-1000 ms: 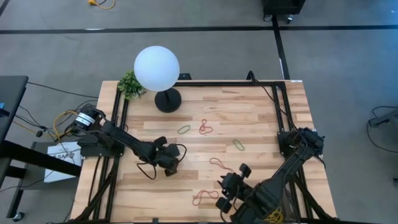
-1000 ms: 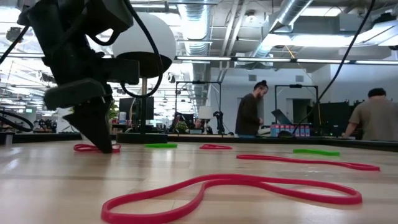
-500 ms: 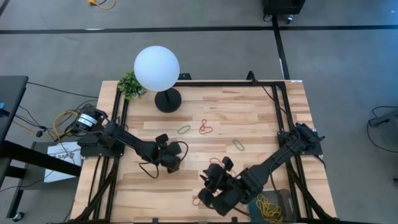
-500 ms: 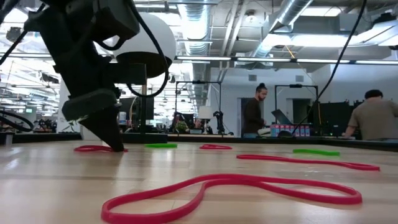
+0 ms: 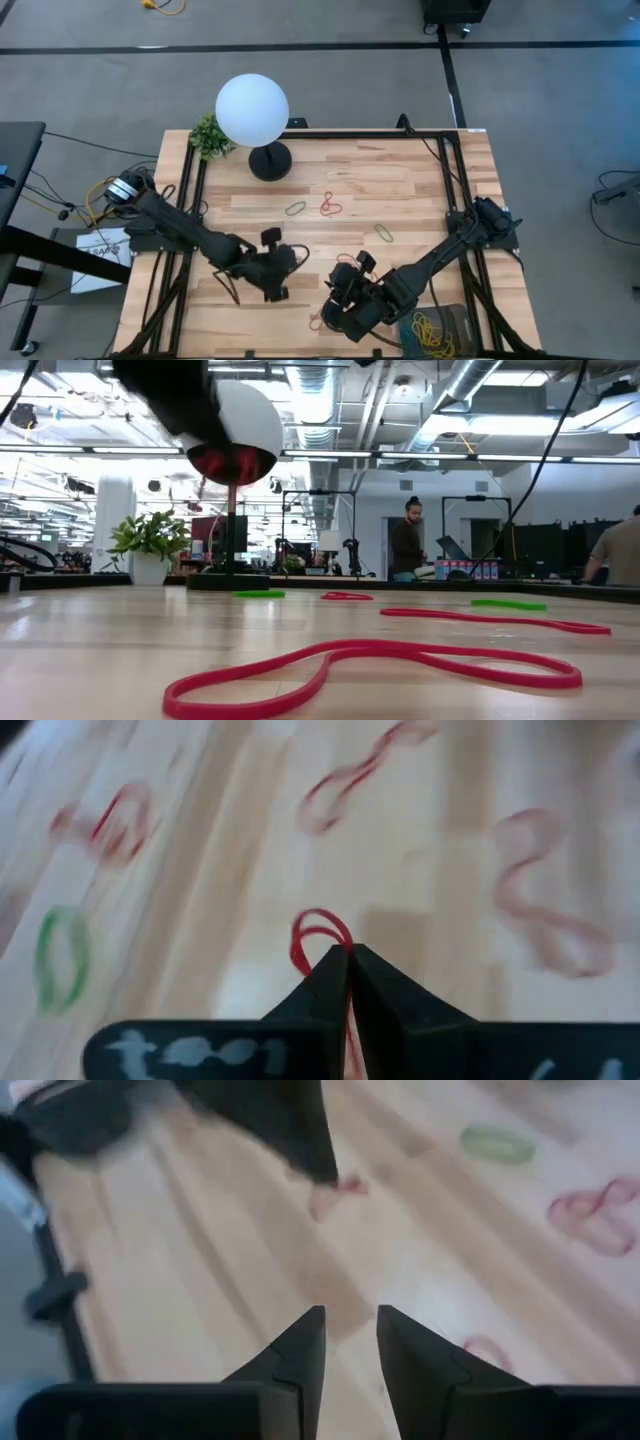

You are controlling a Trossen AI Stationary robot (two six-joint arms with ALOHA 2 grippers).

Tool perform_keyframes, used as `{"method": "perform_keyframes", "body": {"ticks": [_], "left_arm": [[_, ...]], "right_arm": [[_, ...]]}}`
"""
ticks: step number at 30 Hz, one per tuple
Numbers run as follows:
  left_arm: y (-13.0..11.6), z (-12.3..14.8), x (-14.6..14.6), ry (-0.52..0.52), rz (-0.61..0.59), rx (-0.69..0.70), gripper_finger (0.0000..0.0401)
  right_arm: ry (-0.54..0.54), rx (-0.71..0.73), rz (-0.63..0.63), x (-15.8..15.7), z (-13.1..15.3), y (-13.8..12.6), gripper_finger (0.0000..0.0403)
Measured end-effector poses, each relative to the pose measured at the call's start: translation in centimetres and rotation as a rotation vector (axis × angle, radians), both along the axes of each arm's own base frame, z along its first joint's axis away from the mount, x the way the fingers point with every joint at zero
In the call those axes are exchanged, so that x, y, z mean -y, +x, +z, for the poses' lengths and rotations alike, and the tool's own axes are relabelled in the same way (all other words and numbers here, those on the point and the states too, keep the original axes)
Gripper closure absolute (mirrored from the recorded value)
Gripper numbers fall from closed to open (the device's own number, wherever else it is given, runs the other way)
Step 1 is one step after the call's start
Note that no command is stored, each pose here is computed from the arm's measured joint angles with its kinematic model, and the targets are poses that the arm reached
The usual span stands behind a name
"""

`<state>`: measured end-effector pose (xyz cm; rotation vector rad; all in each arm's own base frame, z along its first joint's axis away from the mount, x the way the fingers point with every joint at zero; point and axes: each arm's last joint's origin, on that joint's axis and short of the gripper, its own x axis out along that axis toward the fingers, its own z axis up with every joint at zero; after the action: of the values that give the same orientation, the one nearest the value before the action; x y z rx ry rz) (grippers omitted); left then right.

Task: Pick and place items into bin
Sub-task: Put the red rubber band into the black bin

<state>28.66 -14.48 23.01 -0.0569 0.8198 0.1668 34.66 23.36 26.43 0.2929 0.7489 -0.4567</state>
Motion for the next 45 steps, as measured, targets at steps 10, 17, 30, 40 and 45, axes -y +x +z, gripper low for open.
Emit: {"method": "perform_keyframes", "body": {"ticks": [10, 17, 30, 40, 45], "left_arm": [[2.6, 2.8, 3.4, -0.16, -0.213, 0.355, 0.0401], [4.5, 1.6, 4.8, -0.188, -0.345, 0.465, 0.0401], [5.2, 1.3, 3.7, -0.185, -0.328, 0.459, 0.0401], [5.0, 1.2, 4.1, -0.205, -0.399, 0.438, 0.0401], [5.0, 1.2, 4.2, -0.22, -0.425, 0.431, 0.0401]], "right_arm": [[-0.043, -0.025, -0.172, 0.0, 1.5, -4.3, 0.0316], [-0.136, 0.078, -0.249, -1.7, 2.8, -9.7, 0.0316], [-0.196, 0.082, 0.032, -4.5, 1.1, -6.6, 0.0316], [-0.014, -0.108, 0.315, -2.8, 1.0, -2.7, 0.0316], [0.017, -0.15, 0.351, -2.1, 0.9, -2.0, 0.0316]]}}
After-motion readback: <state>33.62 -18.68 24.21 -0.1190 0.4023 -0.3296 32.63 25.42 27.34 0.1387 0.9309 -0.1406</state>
